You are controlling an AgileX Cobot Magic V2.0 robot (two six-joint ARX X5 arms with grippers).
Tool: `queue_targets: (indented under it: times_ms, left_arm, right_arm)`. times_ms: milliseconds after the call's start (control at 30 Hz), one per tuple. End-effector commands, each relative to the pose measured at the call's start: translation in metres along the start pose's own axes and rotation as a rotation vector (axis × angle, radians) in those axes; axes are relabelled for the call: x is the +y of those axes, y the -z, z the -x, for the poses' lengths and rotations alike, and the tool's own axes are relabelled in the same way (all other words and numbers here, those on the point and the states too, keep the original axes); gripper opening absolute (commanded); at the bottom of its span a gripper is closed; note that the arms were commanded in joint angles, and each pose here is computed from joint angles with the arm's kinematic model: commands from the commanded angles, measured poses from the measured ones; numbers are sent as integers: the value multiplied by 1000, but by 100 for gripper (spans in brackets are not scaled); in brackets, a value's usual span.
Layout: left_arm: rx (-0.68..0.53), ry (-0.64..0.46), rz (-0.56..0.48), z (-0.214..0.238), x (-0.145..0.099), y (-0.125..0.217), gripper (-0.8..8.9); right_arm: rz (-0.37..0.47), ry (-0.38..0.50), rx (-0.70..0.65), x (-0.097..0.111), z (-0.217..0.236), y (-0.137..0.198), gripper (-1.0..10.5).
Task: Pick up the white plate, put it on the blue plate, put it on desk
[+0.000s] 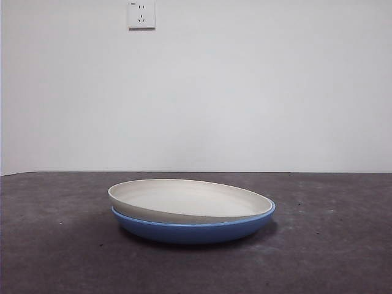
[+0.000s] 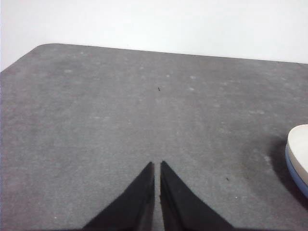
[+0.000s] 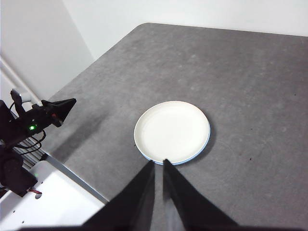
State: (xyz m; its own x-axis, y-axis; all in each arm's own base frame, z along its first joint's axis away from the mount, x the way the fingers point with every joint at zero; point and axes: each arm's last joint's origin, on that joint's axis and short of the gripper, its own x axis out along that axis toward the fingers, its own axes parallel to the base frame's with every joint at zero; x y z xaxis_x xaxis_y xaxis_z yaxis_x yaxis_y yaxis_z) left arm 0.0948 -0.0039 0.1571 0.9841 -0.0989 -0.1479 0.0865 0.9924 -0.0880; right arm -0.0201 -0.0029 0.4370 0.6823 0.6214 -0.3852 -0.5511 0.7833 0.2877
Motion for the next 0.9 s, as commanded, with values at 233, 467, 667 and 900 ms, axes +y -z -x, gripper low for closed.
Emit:
queue_targets:
  times_ms: [233,467,667,900]
  left_arm:
    - [24,-47,-11,-2,4,7,20]
    - [24,-49,-14,-2,4,7,20]
    - [25,-33,4,-2,3,7,20]
    - [25,-30,4,-2,3,7,20]
  right_arm:
    - [-11,8,55,0,3,4,26]
    - [-11,8,55,0,3,4,26]
    - [-11,7,56,0,3,4,26]
    - [-11,8,55,0,3,4,26]
